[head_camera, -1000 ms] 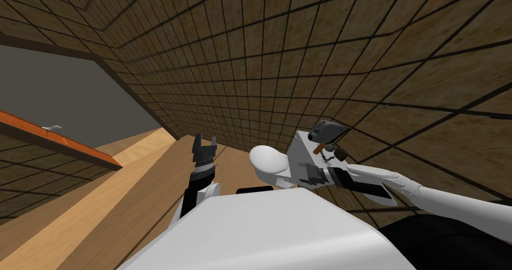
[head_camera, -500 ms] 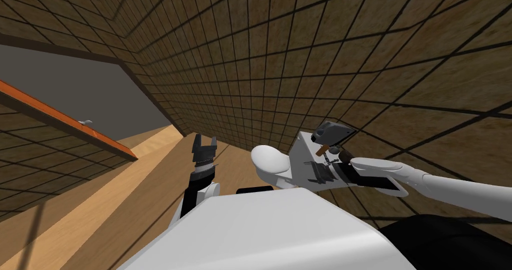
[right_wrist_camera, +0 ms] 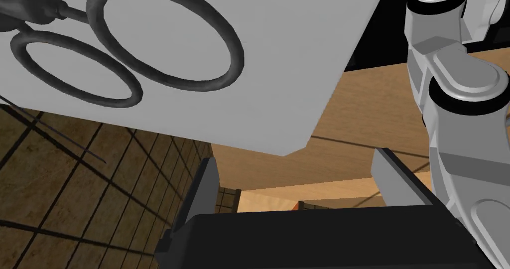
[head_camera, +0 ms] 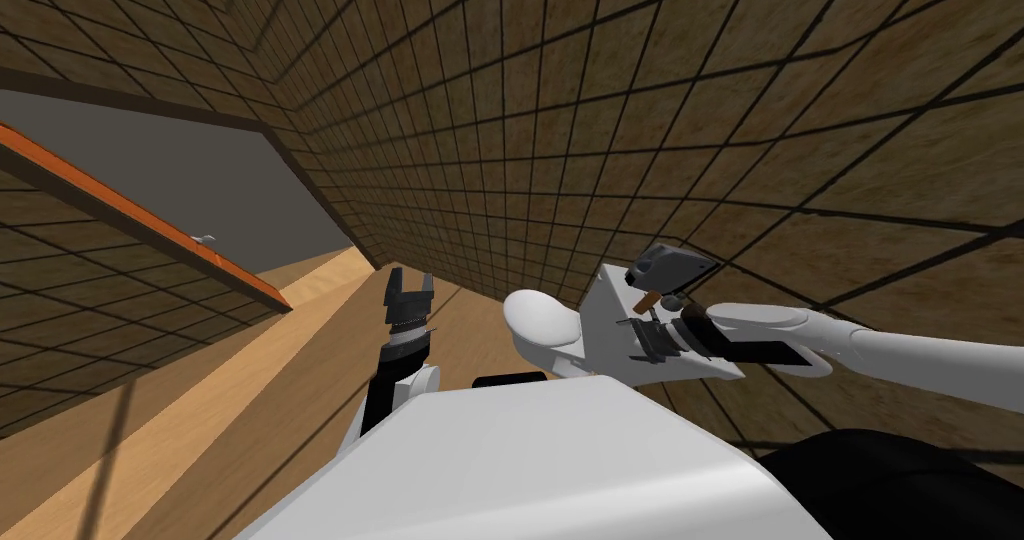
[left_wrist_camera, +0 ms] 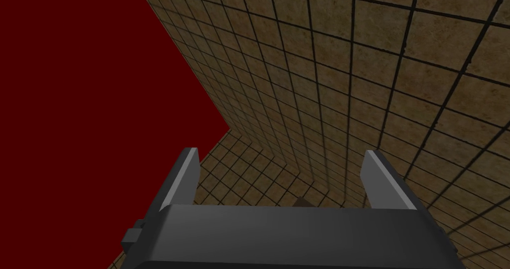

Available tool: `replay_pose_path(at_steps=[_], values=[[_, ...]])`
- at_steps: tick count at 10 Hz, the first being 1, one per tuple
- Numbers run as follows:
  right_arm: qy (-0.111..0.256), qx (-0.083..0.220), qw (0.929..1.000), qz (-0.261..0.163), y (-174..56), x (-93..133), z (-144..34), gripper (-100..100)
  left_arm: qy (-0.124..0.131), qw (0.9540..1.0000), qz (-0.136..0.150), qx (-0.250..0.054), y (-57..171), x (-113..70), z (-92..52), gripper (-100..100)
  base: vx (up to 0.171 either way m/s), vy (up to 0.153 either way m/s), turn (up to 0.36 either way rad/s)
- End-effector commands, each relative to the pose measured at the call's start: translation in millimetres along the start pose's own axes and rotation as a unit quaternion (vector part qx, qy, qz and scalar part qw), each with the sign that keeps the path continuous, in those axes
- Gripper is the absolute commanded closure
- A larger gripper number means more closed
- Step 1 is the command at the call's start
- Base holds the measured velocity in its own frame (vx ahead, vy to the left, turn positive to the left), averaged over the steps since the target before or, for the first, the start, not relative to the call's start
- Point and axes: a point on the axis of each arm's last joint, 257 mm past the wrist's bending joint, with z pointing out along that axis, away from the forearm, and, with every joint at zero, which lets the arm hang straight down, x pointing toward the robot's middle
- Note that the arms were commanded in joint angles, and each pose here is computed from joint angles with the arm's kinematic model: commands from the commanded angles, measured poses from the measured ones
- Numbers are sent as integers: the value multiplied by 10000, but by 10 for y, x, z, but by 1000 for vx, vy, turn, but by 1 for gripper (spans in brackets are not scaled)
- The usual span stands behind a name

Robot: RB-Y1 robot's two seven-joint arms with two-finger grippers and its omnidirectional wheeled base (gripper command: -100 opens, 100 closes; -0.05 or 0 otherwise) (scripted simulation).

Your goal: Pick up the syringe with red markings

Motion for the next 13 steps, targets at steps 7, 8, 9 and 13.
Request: replay_pose_path(at_steps=[7, 8, 9, 13], values=[[1239, -222, 9829, -1345, -488, 476, -681, -100, 0, 10000, 0, 0, 0, 0, 0, 0, -45, -40, 79], [1390, -258, 9784, -1505, -554, 524, -773, -100, 0, 10000, 0, 0, 0, 0, 0, 0, -55, -68, 58], [1515, -290, 9744, -1634, -608, 562, -851, -100, 0, 10000, 1, 0, 0, 0, 0, 0, -60, -60, 46], [1644, -334, 9698, -1770, -687, 597, -939, 0, 0, 10000, 0, -1, 0, 0, 0, 0, -32, -18, 18]])
